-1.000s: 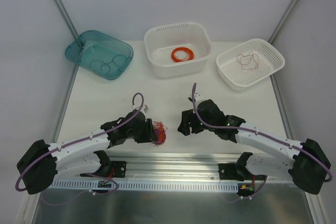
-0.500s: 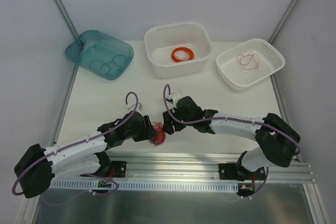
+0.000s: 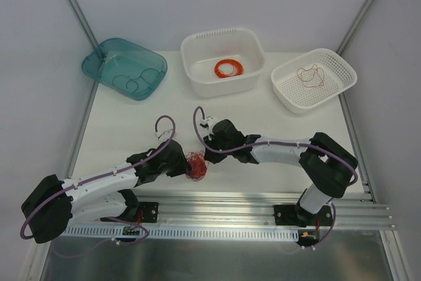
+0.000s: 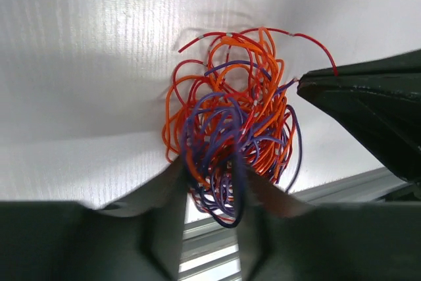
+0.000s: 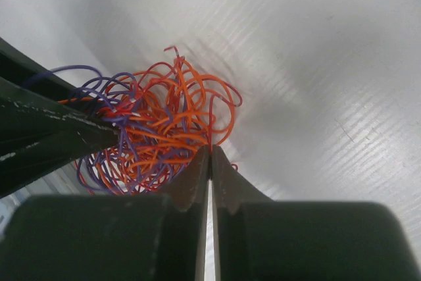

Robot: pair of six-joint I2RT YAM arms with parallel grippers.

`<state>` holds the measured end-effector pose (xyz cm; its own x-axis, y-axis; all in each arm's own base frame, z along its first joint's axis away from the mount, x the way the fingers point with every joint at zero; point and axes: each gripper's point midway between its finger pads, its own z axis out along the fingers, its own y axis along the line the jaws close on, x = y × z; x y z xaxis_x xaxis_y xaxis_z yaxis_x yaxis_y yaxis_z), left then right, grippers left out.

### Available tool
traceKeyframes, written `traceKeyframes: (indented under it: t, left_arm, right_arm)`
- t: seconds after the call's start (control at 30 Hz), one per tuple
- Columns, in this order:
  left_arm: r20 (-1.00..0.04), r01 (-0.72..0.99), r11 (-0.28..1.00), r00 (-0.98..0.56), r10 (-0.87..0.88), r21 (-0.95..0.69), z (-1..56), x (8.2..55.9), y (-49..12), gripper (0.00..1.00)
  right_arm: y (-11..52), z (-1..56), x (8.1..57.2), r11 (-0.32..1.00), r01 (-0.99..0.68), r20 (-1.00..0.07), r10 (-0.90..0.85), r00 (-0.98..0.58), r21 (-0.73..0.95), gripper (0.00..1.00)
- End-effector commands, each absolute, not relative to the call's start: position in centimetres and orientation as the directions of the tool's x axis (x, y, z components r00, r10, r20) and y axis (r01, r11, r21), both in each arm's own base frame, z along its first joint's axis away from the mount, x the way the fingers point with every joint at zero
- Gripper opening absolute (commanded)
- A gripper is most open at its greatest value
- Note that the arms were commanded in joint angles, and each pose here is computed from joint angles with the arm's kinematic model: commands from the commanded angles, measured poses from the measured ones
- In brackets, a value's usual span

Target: Untangle the cables

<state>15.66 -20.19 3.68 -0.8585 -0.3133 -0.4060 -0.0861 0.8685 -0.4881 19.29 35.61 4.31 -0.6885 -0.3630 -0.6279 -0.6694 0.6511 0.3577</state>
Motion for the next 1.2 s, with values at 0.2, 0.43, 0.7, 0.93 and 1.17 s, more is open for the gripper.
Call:
traceKeyframes:
  t: [0.2,0.43,0.7,0.93,1.17]
  left_arm:
    - [-0.468,-0.226,0.882,-0.778,-0.419,-0.413,3.9,18.0,-16.0,0.0]
    - [-0.508,-0.352,0.831,-0.666,-0.546,-0.43,6.6,21.0,-11.2,0.0]
    - [-0.579,-0.418,0.849,-0.621,-0.528,-0.325,8.8,23.2,-7.4,0.0]
    - [-0.576,-0.493,0.842,-0.631,-0.519,-0.219,8.5,24.6,-5.0,0.01]
    - [-0.525,-0.492,0.853,-0.687,-0.502,-0.172,7.2,25.2,-5.5,0.11]
  right_arm:
    - [29.0,10.5,21.7,0.768,-0.622,-0.72,-0.346,-0.601,0.15,0.01]
    - [16.5,18.5,24.5,0.944,-0.31,-0.772,-0.111,-0.626,0.115,0.01]
    - [7.2,32.2,22.7,0.98,-0.094,-0.887,0.116,-0.448,0.176,0.01]
    - [4.2,39.1,20.7,0.978,-0.03,-0.931,0.186,-0.314,0.206,0.01]
    - [4.7,38.4,20.5,0.977,-0.052,-0.922,0.176,-0.346,0.206,0.01]
